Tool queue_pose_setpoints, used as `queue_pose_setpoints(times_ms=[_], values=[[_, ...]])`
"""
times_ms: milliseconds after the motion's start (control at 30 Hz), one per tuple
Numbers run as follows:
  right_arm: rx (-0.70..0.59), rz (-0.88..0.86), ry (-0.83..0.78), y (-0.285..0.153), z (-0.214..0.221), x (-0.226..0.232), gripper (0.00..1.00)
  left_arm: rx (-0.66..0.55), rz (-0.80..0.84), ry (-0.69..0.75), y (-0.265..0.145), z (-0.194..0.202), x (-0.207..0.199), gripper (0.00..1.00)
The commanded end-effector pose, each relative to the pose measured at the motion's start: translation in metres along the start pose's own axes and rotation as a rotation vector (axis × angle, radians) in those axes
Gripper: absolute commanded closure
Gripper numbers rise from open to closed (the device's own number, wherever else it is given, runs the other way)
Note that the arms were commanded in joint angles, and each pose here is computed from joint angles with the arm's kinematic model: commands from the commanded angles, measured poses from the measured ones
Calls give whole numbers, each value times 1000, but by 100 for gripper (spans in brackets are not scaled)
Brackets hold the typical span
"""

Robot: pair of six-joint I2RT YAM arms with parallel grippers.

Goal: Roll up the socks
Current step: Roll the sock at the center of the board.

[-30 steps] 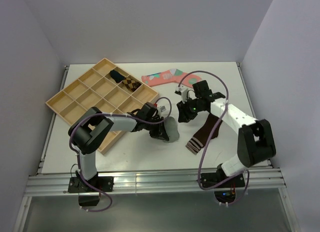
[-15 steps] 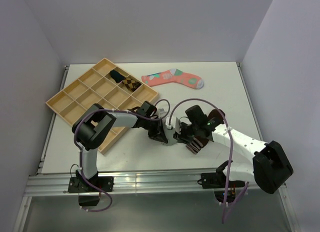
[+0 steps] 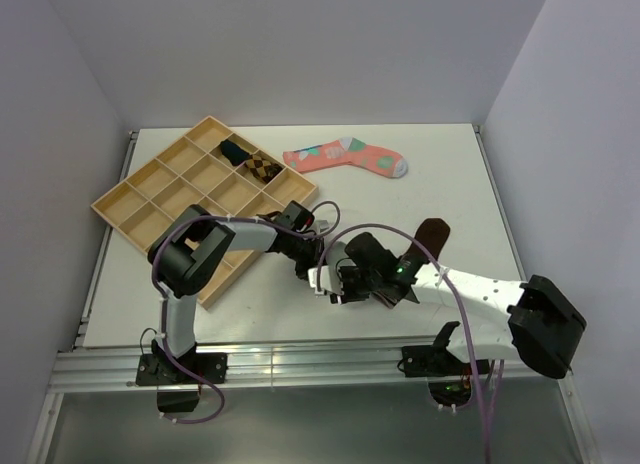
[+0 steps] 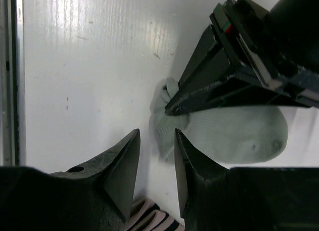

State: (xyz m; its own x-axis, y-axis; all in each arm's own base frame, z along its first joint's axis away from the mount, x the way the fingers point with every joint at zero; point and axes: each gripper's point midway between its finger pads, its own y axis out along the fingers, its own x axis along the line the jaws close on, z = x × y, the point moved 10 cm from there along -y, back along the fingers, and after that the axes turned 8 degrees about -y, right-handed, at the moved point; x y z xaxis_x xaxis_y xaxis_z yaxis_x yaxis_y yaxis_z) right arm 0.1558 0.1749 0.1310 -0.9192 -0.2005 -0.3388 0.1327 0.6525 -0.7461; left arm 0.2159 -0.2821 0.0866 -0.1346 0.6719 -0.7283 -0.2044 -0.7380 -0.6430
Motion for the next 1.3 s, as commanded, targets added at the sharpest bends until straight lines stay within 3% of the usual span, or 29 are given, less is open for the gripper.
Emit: queue_pose_setpoints(times_ms=[0,700,800,1000,1267], values=[[19,68,-64,9,-4,-6,59,14,2,17,-1,-4,-4,100],[184,58,-119,40,12,-2,57,48,2,27,-5,-5,-12,99],[191,76,-109,41,13,-3,66,45,10,31,-5,-5,-12,97],[153,15,-61,37,8,1,89,4,47,13,-6,-2,-10,80],[88,-124,51,20,4,4,89,-227,91,27,-19,-9,-18,73]])
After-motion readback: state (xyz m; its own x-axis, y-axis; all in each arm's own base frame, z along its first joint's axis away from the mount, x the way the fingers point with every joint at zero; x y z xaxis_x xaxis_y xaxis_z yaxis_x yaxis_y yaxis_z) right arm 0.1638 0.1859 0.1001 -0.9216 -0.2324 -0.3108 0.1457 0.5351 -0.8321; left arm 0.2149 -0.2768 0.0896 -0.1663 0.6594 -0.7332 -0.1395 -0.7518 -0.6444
